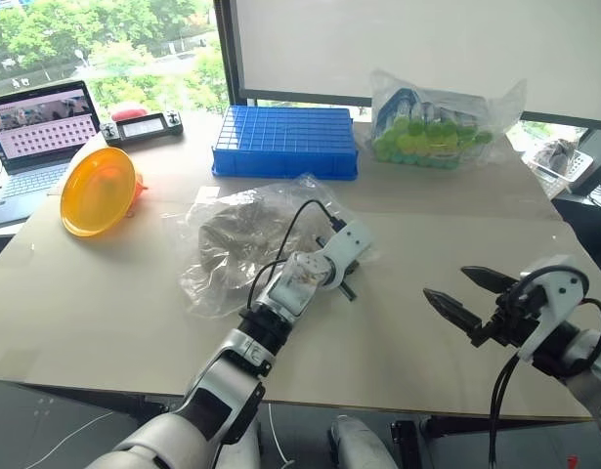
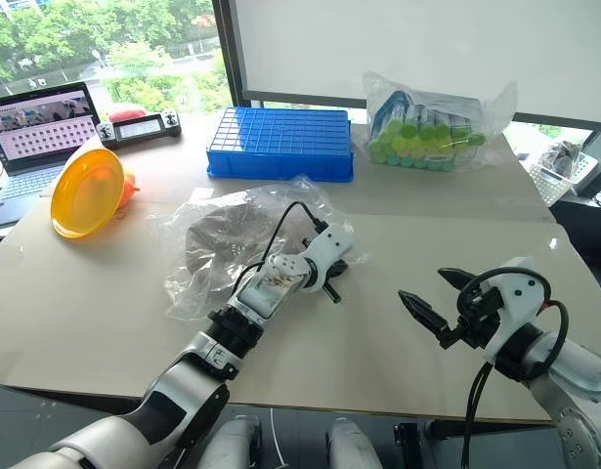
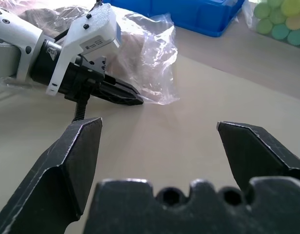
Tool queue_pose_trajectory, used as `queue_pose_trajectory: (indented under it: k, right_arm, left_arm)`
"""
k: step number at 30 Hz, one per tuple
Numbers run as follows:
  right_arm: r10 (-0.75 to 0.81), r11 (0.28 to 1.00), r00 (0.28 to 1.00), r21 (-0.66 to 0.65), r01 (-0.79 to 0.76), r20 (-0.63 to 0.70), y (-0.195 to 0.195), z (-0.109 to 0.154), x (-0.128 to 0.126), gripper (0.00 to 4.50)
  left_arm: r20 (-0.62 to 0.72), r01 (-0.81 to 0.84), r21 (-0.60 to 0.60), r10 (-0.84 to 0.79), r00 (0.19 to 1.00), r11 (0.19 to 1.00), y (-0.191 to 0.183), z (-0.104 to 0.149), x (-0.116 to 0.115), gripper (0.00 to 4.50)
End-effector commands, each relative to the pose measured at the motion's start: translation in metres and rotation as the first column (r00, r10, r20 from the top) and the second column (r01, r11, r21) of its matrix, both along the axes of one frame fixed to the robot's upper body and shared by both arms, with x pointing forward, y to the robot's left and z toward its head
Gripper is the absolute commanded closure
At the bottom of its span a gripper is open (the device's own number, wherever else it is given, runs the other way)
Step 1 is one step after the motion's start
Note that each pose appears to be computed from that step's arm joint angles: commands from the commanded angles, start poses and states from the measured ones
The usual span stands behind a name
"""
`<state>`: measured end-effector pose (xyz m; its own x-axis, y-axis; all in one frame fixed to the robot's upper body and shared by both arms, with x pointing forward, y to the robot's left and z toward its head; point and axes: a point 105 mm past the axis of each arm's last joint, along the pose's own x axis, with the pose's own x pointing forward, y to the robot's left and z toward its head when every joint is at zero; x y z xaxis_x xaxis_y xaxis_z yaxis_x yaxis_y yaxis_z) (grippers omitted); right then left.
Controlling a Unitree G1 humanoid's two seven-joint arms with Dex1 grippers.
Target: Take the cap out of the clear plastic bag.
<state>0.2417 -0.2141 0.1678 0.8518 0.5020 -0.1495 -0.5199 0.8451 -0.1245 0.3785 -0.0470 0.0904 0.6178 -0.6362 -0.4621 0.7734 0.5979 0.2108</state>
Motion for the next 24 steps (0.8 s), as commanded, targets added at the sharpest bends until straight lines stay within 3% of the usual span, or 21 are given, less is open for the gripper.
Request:
queue_pose_trajectory:
  k: [1, 2, 3, 5, 9, 14, 17, 20, 24]
  right_arm:
    - [0.006, 1.000, 0.997, -0.020, -0.005, 0.071, 0.002, 0.014, -0.002, 0.00]
    - [0.007, 1.000, 0.998, -0.021, -0.006, 0.069, 0.003, 0.014, -0.001, 0.00]
    - [0.012, 1.000, 0.998, -0.020, -0.011, 0.067, 0.004, 0.013, -0.001, 0.00]
    - [0.019, 1.000, 0.998, -0.020, -0.018, 0.064, 0.005, 0.013, -0.001, 0.00]
    - [0.035, 0.999, 0.998, -0.023, -0.034, 0.054, 0.005, 0.011, 0.003, 0.00]
    - [0.069, 0.997, 0.996, -0.026, -0.067, 0.051, 0.010, 0.010, 0.009, 0.00]
    - [0.099, 0.995, 0.994, -0.027, -0.098, 0.053, 0.014, 0.011, 0.015, 0.00]
    - [0.135, 0.990, 0.990, -0.043, -0.133, 0.049, 0.018, 0.012, 0.021, 0.00]
    - [0.173, 0.984, 0.984, -0.060, -0.170, 0.046, 0.021, 0.012, 0.026, 0.00]
  left_arm:
    - [0.096, 0.007, 0.011, -0.008, 0.995, 1.000, 0.011, 0.002, 0.003, 4.48]
    - [0.161, 0.039, 0.005, -0.039, 0.986, 0.999, 0.011, 0.012, 0.003, 4.48]
    - [0.300, 0.087, 0.059, -0.101, 0.949, 0.994, 0.019, 0.026, 0.005, 4.48]
    - [0.436, 0.138, 0.152, -0.192, 0.879, 0.979, 0.030, 0.038, 0.004, 4.48]
    - [0.537, 0.216, 0.253, -0.323, 0.779, 0.943, 0.064, 0.049, -0.002, 4.48]
    - [0.520, 0.337, 0.305, -0.452, 0.724, 0.891, 0.088, 0.051, -0.019, 4.48]
    - [0.503, 0.356, 0.273, -0.448, 0.739, 0.894, 0.100, 0.057, -0.019, 4.48]
    - [0.493, 0.324, 0.417, -0.510, 0.705, 0.849, 0.130, 0.050, -0.011, 4.48]
    - [0.484, 0.321, 0.408, -0.500, 0.718, 0.855, 0.162, 0.055, -0.013, 4.48]
